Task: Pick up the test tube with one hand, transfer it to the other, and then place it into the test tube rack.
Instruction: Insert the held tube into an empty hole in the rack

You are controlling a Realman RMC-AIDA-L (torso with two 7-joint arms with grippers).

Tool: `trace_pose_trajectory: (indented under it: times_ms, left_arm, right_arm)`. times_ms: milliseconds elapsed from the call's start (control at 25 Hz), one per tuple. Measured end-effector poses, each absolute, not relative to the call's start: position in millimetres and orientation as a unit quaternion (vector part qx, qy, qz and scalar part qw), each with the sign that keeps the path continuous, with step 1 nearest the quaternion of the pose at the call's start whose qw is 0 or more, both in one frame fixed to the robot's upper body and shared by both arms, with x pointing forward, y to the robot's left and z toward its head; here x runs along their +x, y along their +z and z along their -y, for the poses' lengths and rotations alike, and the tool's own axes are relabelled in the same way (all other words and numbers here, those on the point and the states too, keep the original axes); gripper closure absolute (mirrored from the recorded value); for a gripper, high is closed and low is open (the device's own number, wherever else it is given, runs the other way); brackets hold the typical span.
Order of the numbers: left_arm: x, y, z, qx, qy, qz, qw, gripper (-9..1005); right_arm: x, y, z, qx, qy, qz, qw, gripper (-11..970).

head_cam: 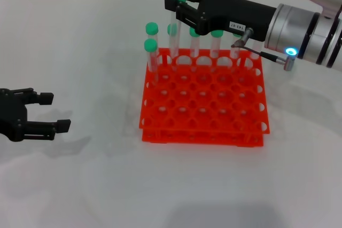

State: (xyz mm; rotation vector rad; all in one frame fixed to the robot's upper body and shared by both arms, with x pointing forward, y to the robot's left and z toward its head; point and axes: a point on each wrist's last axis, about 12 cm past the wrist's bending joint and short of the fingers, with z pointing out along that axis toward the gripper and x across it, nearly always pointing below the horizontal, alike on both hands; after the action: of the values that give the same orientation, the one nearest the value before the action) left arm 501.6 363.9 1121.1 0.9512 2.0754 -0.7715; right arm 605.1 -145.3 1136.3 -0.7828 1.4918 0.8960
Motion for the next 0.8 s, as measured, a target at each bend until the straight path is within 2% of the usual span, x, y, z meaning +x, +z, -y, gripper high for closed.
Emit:
trace_pose_trajectory:
  times_ms: [800]
  left_arm:
    - [514.3, 1128.6, -357.3, 0.38, -0.298, -0.797, 0.364, 127]
  right_arm:
    - [609.0, 1127.4, 146.8, -0.332, 0.361, -0.657, 0.573, 693]
